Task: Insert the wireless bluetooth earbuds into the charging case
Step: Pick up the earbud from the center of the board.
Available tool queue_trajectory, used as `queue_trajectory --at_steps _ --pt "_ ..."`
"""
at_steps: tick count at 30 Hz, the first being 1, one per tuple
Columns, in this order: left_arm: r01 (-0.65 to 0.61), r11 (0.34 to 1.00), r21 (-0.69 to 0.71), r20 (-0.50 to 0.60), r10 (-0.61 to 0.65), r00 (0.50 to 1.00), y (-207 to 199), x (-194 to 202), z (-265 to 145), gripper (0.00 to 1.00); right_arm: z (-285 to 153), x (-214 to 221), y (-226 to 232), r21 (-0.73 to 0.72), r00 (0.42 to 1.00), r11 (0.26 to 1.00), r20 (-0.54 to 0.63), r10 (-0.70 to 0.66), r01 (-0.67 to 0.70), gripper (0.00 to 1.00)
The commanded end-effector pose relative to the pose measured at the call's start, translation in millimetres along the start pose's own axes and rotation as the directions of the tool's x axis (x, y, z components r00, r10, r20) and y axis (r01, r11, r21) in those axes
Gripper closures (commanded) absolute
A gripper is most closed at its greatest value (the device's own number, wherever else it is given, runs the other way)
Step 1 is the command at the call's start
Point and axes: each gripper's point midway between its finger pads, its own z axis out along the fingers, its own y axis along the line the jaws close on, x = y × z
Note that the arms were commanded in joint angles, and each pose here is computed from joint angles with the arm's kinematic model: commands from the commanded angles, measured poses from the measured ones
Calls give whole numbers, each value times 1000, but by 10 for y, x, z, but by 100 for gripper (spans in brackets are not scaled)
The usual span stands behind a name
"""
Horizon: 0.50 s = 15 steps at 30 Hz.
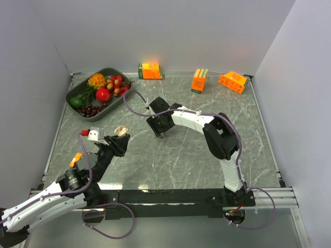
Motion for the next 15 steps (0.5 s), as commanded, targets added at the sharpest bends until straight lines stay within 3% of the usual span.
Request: queue_trajectory --at_steps 1,15 --pt "28 999 36 39 -30 999 -107 -211 -37 99 8 -157 7 11 999 1000 30 -15 15 37" --pt "32 999 31 37 -33 999 -97 -201 -46 99 165 -36 -48 37 1000 999 -27 -12 13 46"
